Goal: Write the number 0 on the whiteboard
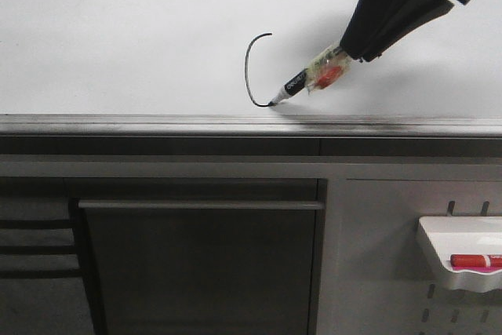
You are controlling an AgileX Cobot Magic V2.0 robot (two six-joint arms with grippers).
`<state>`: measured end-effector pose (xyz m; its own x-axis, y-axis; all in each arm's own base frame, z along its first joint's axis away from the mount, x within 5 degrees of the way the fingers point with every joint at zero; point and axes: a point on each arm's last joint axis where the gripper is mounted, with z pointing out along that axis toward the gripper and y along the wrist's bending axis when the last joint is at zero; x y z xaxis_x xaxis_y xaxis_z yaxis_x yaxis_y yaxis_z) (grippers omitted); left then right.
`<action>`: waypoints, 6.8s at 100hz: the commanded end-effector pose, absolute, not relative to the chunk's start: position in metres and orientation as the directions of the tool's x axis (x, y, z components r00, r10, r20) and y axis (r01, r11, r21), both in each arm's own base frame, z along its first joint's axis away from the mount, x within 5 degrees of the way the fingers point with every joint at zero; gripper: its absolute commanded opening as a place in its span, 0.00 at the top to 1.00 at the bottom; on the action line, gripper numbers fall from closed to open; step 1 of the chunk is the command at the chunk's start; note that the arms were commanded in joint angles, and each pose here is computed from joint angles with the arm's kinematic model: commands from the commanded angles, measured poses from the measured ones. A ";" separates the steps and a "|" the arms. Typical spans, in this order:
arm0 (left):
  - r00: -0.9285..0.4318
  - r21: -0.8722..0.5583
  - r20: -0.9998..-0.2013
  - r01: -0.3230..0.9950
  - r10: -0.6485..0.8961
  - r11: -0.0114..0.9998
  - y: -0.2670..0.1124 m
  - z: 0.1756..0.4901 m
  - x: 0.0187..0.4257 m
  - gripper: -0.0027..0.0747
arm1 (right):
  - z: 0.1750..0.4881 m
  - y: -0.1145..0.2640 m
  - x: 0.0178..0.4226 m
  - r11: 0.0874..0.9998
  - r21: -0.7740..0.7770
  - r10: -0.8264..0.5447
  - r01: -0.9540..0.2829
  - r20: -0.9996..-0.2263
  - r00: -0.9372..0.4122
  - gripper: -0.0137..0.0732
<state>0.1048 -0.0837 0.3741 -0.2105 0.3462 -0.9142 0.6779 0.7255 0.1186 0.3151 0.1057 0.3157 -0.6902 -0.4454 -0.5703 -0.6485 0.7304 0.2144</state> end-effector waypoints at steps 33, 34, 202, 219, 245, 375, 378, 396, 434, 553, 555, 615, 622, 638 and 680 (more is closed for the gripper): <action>-0.153 0.102 -0.952 0.662 0.266 0.743 -0.085 0.389 0.106 0.41 | 0.400 0.105 0.311 0.705 0.152 -0.375 -0.692 -0.749 -0.546 0.86; -0.153 0.102 -0.952 0.662 0.266 0.743 -0.085 0.389 0.106 0.41 | 0.401 0.105 0.310 0.701 0.156 -0.377 -0.695 -0.747 -0.548 0.86; 0.041 0.219 -0.660 0.966 0.751 0.140 -0.210 0.369 0.157 0.41 | 0.408 0.152 0.167 0.276 0.065 -0.724 -0.959 -0.642 -0.252 0.86; 0.041 0.214 -0.656 0.968 0.754 0.134 -0.209 0.369 0.156 0.42 | 0.417 0.147 0.157 0.265 0.035 -0.711 -0.964 -0.668 -0.220 0.86; 0.067 0.200 -0.679 0.975 0.731 0.097 -0.212 0.370 0.153 0.61 | 0.419 0.150 0.151 0.199 -0.006 -0.725 -0.980 -0.674 -0.143 0.86; -0.297 0.136 -0.817 0.734 0.494 0.666 -0.139 0.374 0.214 0.95 | 0.435 0.100 0.144 0.484 -0.135 -0.702 -0.864 -0.649 -0.292 0.47; -0.302 0.138 -0.830 0.704 0.469 0.697 -0.132 0.372 0.217 0.95 | 0.436 0.099 0.144 0.489 -0.137 -0.700 -0.862 -0.651 -0.294 0.47; -0.333 0.093 -0.906 0.444 0.261 0.891 -0.089 0.341 0.240 0.95 | 0.436 0.098 0.145 0.494 -0.135 -0.697 -0.859 -0.652 -0.299 0.47; -0.287 0.132 -0.938 0.219 0.193 0.967 -0.059 0.290 0.283 0.95 | 0.437 0.099 0.146 0.499 -0.141 -0.691 -0.855 -0.660 -0.294 0.47; -0.464 0.087 -0.867 0.221 0.183 0.971 -0.052 0.272 0.327 0.60 | 0.436 0.098 0.145 0.515 -0.121 -0.680 -0.849 -0.660 -0.319 0.47; -0.464 0.087 -0.867 0.221 0.183 0.971 -0.052 0.272 0.327 0.60 | 0.436 0.098 0.145 0.515 -0.121 -0.680 -0.849 -0.660 -0.319 0.47; -0.424 0.069 -0.880 0.331 0.214 0.941 -0.045 0.359 0.228 0.60 | 0.440 0.084 0.128 0.629 -0.136 -0.586 -0.765 -0.729 -0.352 0.47; -0.408 0.057 -0.890 0.342 0.203 0.938 -0.043 0.373 0.203 0.60 | 0.430 0.078 0.126 0.698 -0.117 -0.522 -0.707 -0.759 -0.389 0.47; -0.369 0.057 -0.909 0.354 0.195 0.934 -0.037 0.382 0.150 0.60 | 0.397 0.055 0.121 0.885 -0.033 -0.261 -0.465 -0.861 -0.436 0.47; -0.178 0.041 -0.980 0.240 0.086 0.970 -0.021 0.336 0.088 0.68 | 0.336 0.026 0.085 0.958 0.111 0.048 -0.264 -0.971 -0.234 0.63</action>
